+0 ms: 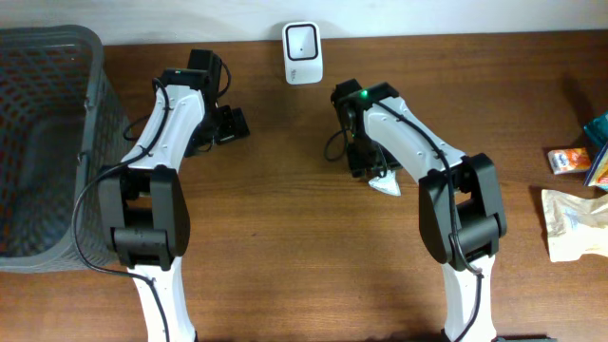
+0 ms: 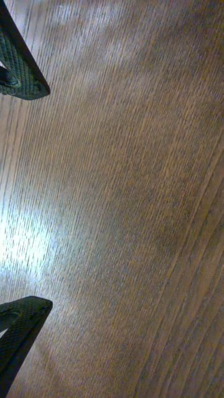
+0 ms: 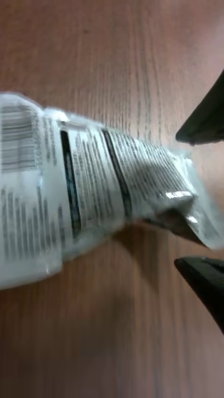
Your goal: Scan the item barcode
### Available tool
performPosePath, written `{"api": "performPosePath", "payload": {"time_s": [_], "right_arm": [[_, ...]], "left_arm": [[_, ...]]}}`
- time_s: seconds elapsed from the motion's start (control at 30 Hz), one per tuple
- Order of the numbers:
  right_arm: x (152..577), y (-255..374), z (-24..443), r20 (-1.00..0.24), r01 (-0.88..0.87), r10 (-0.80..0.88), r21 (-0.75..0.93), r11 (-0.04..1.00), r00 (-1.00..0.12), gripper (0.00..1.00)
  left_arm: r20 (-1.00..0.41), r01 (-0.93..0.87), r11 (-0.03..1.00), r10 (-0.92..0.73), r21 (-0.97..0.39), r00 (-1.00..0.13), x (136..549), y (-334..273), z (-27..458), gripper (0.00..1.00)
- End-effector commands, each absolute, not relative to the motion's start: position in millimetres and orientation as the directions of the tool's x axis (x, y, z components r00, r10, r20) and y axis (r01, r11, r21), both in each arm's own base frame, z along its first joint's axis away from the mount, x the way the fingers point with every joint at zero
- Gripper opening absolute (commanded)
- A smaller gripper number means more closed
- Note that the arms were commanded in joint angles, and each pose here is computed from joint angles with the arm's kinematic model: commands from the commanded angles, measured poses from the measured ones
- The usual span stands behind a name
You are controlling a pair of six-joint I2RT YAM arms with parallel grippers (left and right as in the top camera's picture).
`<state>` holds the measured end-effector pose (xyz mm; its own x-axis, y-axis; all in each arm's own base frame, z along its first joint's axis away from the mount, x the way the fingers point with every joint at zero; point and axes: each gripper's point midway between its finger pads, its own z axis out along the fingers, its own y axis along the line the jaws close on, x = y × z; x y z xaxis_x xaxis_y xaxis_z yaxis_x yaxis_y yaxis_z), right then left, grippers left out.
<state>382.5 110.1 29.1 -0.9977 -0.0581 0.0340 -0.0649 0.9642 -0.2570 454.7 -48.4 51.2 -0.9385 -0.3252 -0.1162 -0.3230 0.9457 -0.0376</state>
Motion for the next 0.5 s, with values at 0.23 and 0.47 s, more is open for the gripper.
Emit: {"api": "performPosePath", "payload": {"time_s": [0.23, 0.47], "right_arm": [[390.8, 89.9, 19.1, -0.026, -0.034, -0.047, -0.368, 0.929, -0.999, 0.33], [395.9, 91.5, 18.8, -0.048, -0.026, -0.046, -0.361, 0.932, -0.998, 0.27]], "left_arm": [[-0.141, -0.317, 0.948, -0.319, -0.041, -0.937, 454.9, -49.1, 63.0, 0.99], [-0.141, -0.317, 0.948, -0.319, -0.041, -0.937, 454.9, -49.1, 63.0, 0.99]]}}
